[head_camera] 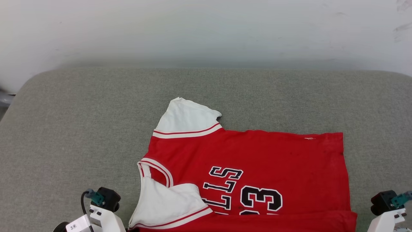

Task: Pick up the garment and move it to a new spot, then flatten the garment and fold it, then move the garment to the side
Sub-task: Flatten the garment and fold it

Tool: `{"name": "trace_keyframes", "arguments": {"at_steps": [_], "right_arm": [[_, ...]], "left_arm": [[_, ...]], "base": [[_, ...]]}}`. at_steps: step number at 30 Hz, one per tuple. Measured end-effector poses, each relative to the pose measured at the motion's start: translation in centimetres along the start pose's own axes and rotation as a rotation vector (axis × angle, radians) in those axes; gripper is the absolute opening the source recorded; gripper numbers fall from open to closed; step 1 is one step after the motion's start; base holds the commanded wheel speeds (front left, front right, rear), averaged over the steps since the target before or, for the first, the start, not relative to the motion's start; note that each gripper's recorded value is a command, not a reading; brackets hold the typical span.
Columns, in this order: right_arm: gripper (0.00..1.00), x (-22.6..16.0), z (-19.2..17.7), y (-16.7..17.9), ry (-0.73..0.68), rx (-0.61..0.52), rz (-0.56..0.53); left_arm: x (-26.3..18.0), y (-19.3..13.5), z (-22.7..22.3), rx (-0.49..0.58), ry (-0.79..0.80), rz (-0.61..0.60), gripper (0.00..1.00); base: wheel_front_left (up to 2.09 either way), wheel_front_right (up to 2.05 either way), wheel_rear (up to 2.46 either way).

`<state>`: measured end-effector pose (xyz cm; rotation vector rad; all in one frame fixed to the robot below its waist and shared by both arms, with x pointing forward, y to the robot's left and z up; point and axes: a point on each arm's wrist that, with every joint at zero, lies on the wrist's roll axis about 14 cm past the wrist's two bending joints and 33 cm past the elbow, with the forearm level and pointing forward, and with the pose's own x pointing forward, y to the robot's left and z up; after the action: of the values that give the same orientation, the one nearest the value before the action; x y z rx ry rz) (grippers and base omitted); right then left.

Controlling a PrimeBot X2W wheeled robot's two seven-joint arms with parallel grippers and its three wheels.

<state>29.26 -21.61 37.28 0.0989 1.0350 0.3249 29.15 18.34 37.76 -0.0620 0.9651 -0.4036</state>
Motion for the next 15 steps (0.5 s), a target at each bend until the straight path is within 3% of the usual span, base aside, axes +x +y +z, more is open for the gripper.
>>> {"name": "trace_keyframes", "arguments": {"at_steps": [1,2,8,15], "right_arm": [[0.95,0.1,0.0,0.1,-0.005,0.002,0.002],[1.00,0.1,0.2,0.1,-0.017,0.001,0.002],[1.00,-1.0,3.5,0.1,-0.212,-0.015,-0.015],[1.00,-4.4,10.2,0.0,-0.593,-0.044,-0.063]], "left_arm": [[0.0,0.1,0.0,-0.002,-0.004,0.004,0.74],[0.0,0.2,0.1,0.001,-0.013,0.009,1.00],[-1.1,1.1,1.9,0.045,-0.120,0.049,1.00],[-3.3,1.9,7.7,0.120,-0.337,0.104,1.00]], "base": [[0.00,0.00,0.00],[0.00,0.00,0.00],[0.00,0.00,0.00],[0.00,0.00,0.00]]}}
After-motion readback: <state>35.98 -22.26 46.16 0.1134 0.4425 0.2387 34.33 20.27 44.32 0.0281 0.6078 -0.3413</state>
